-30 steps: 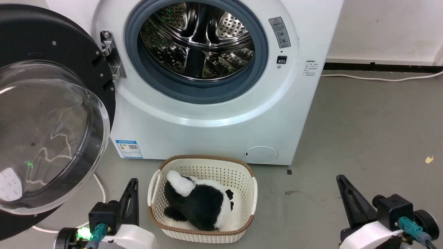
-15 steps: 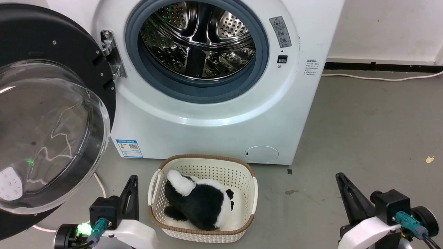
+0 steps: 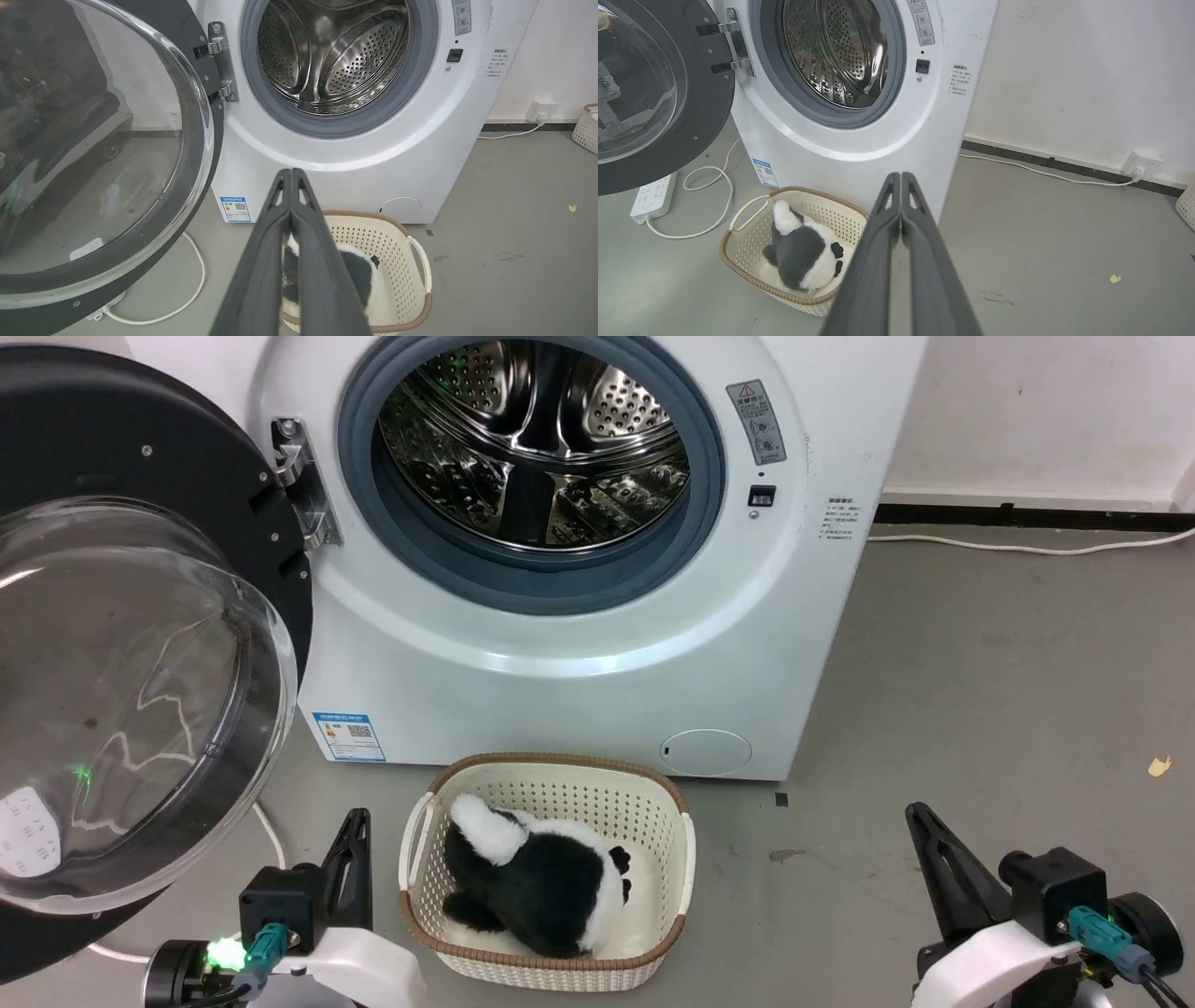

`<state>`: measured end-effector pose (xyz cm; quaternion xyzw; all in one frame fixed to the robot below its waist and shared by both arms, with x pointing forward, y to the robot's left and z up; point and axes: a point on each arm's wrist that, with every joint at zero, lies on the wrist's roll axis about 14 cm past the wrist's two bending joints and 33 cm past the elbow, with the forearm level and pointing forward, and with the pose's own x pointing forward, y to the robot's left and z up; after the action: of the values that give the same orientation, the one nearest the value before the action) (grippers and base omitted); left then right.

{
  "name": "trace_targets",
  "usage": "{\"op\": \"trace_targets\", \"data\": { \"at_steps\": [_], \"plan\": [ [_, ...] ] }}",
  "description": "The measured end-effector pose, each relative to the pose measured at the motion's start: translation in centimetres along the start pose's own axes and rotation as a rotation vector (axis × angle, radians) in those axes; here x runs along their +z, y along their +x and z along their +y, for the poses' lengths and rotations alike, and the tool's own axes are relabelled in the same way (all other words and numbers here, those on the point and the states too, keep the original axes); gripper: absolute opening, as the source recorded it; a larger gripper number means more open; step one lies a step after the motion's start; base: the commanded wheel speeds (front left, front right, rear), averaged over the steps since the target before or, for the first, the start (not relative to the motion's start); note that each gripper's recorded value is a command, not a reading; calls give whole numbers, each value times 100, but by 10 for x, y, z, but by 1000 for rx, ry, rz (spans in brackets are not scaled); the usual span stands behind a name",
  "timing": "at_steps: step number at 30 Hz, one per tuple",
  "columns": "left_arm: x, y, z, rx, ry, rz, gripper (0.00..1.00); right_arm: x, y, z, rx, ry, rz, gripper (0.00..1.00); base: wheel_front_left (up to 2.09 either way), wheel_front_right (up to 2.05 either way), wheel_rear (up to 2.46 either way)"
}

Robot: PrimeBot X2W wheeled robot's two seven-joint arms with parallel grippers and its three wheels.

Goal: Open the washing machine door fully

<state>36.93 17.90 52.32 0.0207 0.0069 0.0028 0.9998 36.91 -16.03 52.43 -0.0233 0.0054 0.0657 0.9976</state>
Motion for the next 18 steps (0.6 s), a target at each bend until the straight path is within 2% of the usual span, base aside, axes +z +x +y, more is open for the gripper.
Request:
{"op": "trace_targets", "data": {
  "at_steps": [18],
  "plan": [
    [0, 0, 0, 0, 0, 0, 0, 0, 0, 0, 0, 0, 0, 0, 0, 0, 0]
  ]
}}
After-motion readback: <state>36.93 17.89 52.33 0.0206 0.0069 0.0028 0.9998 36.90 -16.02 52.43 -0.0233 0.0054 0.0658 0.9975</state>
